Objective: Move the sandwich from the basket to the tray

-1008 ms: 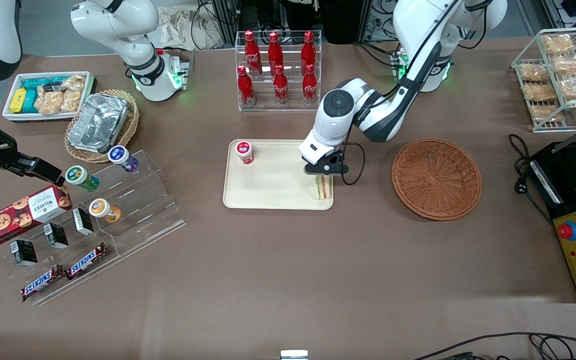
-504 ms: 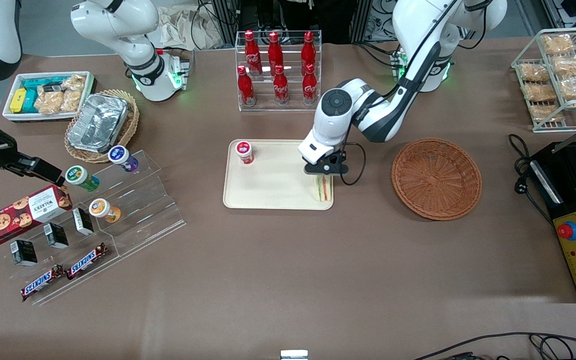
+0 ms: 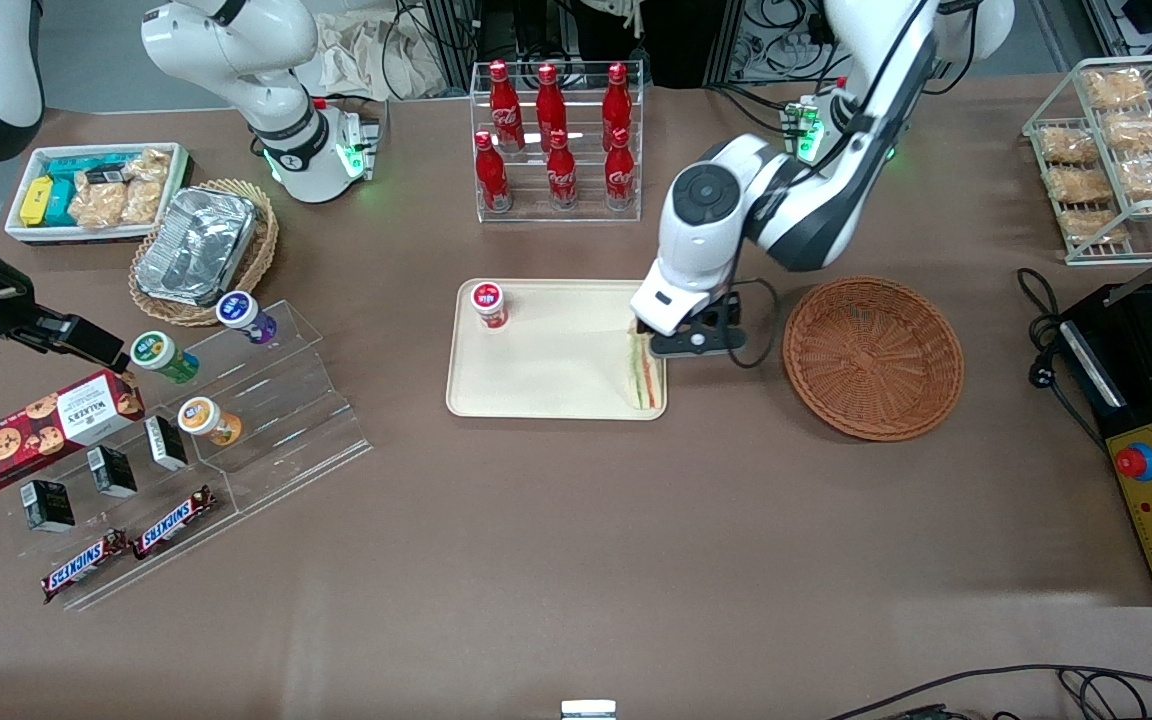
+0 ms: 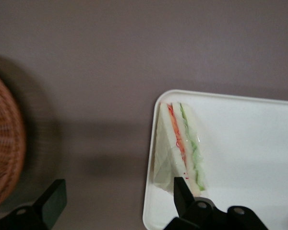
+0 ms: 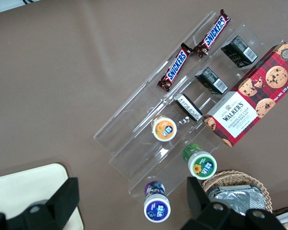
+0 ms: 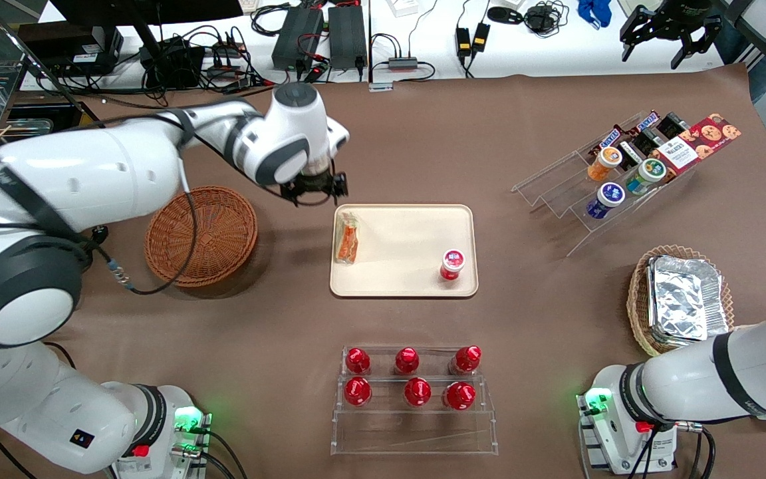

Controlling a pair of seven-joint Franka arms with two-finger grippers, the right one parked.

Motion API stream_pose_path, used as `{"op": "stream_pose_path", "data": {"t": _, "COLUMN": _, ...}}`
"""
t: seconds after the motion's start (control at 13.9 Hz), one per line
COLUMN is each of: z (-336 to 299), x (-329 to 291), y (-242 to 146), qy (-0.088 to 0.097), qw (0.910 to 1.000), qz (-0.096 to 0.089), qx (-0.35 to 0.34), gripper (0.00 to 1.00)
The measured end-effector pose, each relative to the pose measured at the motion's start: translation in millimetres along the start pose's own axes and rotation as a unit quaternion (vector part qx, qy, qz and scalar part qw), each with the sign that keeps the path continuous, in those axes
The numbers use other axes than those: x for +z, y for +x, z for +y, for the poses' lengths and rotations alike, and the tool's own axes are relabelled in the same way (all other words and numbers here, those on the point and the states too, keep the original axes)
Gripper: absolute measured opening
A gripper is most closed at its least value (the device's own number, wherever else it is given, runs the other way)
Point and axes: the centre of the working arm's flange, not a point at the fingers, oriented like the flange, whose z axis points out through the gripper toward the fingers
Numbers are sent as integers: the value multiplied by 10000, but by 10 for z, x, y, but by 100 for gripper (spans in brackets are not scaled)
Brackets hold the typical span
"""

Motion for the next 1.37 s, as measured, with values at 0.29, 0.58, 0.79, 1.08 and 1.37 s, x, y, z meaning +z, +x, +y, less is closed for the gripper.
{"op": "stream_pose_path", "data": {"t": 0.29, "z": -461, "x": -709, "y": 453, "qy": 207, "qw": 9992, "qz": -66, "qx": -340, "gripper": 99}}
{"op": "stream_pose_path", "data": {"t": 0.58, "z": -1147, "x": -1035, "y": 756, "qy": 344, "qw": 9983, "qz": -186, "qx": -424, "gripper": 99}}
{"op": "stream_pose_path", "data": {"t": 0.79, "z": -1816, "x": -1303, "y": 878, "qy": 390, "qw": 9981, "qz": -356, "qx": -307, "gripper": 99}}
{"op": "stream_pose_path", "data": {"t": 1.08, "z": -2606, "x": -1727, "y": 840, "qy": 277, "qw": 9983, "qz": -517, "qx": 19, "gripper": 99}}
{"op": "stream_pose_path", "data": {"t": 1.37, "z": -3241, "x": -1952, "y": 849, "qy": 21, "qw": 9973, "qz": -502, "qx": 530, "gripper": 99}}
